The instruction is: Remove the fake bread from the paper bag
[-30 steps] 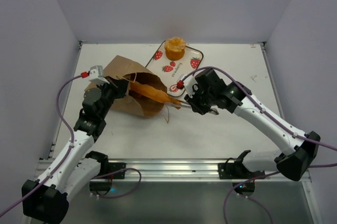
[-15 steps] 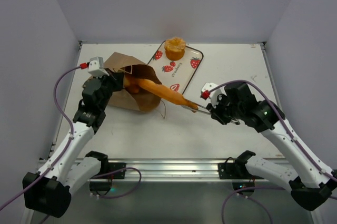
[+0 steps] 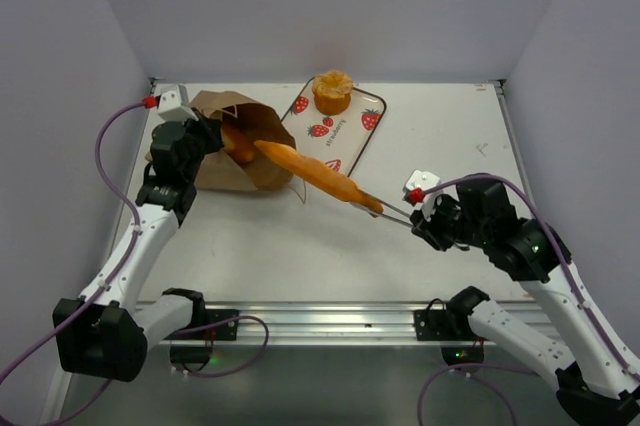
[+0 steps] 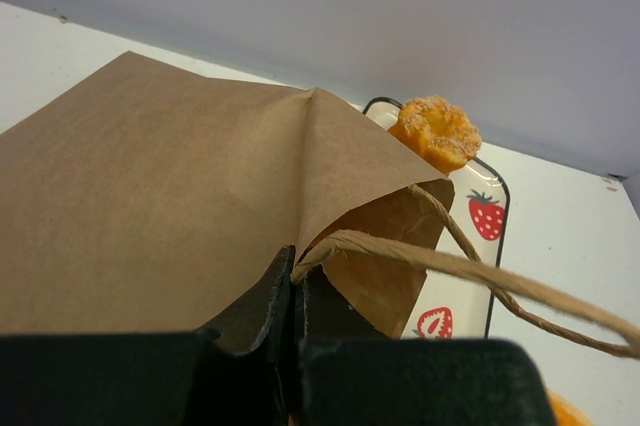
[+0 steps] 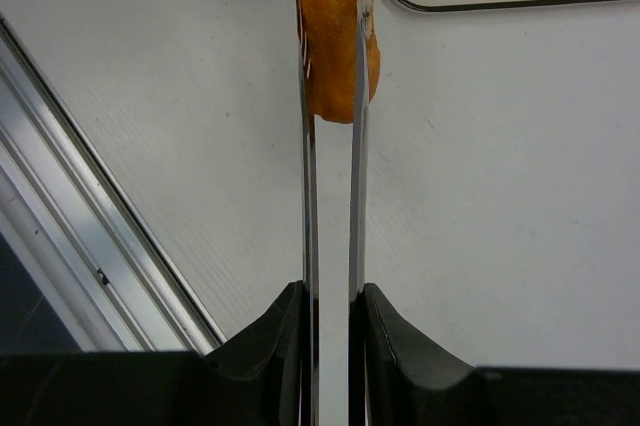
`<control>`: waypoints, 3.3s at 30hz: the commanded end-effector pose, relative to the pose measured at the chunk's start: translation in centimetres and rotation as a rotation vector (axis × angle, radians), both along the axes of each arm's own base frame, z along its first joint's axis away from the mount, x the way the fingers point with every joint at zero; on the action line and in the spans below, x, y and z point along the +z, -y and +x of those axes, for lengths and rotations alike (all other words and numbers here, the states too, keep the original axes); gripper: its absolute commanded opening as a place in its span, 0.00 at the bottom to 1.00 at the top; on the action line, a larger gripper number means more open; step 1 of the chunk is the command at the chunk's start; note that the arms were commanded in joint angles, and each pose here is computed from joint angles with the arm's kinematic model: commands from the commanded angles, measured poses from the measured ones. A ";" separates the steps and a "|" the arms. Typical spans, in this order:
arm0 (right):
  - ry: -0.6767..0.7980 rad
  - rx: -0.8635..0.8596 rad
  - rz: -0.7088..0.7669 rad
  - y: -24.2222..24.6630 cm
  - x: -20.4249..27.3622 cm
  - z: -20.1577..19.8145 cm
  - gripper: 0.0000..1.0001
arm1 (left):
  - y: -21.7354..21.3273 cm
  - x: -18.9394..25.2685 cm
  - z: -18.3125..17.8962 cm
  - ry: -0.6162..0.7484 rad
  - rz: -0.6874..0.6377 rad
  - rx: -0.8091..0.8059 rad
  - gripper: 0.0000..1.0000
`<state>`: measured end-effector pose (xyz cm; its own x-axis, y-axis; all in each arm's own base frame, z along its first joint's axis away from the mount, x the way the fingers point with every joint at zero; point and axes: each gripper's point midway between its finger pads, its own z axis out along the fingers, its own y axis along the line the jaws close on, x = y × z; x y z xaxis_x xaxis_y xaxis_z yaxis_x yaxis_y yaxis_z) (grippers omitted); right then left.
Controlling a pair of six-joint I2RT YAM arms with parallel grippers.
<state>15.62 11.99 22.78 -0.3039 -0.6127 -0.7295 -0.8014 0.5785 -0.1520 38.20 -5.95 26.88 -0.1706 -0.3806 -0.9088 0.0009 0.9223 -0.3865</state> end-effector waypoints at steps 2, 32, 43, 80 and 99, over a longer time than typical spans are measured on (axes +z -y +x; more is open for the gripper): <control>0.063 0.113 -0.129 1.9 -0.5 -0.9 0.00 | -1.8 2.3 1.1 0.043 0.029 0.038 0.00; -0.035 -0.209 -0.006 -4.4 -1.6 13.6 0.00 | 0.6 -0.3 -8.0 0.135 0.089 -0.219 0.00; -0.082 -0.332 0.017 -7.7 -3.6 21.0 0.00 | 0.1 -2.3 -9.5 0.139 0.145 -0.216 0.00; -0.037 -0.340 -0.128 -5.4 -7.3 25.5 0.46 | 0.0 -1.6 -9.7 0.167 0.155 -0.211 0.00; -0.029 -0.249 0.015 -7.2 -1.8 23.2 0.52 | 0.3 -1.5 -9.8 0.173 0.152 -0.228 0.00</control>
